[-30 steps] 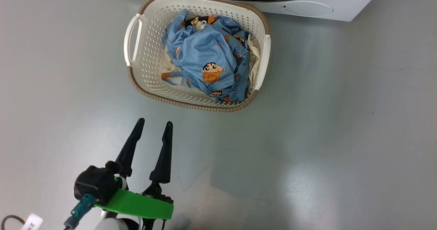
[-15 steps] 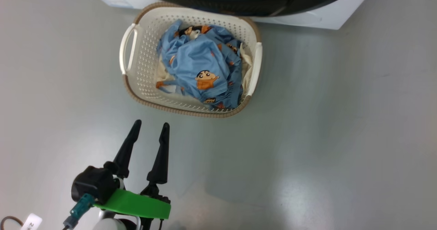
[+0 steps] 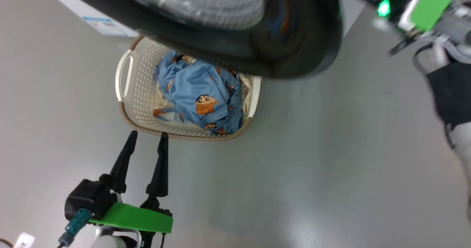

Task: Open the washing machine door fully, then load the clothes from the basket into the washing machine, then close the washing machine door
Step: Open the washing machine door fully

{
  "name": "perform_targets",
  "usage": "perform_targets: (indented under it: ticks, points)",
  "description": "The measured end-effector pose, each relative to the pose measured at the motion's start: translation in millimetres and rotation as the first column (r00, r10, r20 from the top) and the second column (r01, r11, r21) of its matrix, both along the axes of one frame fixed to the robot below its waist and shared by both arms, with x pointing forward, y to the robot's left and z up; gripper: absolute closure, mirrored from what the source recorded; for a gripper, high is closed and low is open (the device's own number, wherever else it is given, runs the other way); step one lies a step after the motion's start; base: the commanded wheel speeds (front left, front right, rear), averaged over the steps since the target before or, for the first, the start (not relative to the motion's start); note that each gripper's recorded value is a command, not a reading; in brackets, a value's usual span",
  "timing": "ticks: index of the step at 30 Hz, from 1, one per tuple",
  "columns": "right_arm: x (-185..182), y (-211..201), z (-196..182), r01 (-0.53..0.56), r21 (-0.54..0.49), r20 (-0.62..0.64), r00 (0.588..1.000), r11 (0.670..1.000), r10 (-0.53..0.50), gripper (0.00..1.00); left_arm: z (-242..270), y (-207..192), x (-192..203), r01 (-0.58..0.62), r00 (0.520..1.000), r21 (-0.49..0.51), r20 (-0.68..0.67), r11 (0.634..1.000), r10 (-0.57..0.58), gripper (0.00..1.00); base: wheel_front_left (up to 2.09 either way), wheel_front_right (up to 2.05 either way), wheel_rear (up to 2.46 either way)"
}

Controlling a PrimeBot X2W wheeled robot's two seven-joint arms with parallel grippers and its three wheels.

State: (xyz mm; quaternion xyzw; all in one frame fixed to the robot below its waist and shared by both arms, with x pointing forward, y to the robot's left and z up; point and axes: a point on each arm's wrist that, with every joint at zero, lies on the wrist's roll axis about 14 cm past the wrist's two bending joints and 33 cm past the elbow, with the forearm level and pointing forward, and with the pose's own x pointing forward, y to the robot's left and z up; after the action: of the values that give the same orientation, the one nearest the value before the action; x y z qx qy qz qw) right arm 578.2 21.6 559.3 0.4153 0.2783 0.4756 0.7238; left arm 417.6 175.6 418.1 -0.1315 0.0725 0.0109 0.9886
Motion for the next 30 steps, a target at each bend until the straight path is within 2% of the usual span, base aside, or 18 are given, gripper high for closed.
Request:
perform_targets:
  ticks: [7, 16, 24, 30]
  points:
    - [-52.2, 27.3, -2.3, -0.136, -0.029, -0.013, 0.991, 0.99, 0.136, 1.0, 10.8, -3.3, -0.7, 0.012, 0.999, -0.007, 0.031, 1.0, -0.012, 0.0, 0.0, 0.0, 0.0]
    - [-119.2, 57.0, 0.9, -0.253, 0.008, -0.045, 0.966, 0.967, 0.253, 1.0, 25.2, -6.6, -9.1, 0.023, 0.998, -0.01, 0.064, 1.0, -0.022, 0.0, 0.0, 0.0, 0.0]
    - [-165.1, 83.1, 7.2, -0.295, 0.082, -0.073, 0.951, 0.952, 0.301, 1.0, 38.1, -7.9, -18.2, 0.026, 0.995, -0.013, 0.094, 1.0, -0.025, 0.0, 0.0, 0.0, 0.0]
    - [-182.7, 98.7, 6.6, -0.307, 0.114, -0.09, 0.944, 0.945, 0.318, 1.0, 46.0, -1.1, -23.2, 0.007, 0.994, -0.006, 0.112, 1.0, -0.006, 0.0, 0.0, 0.0, 0.0]
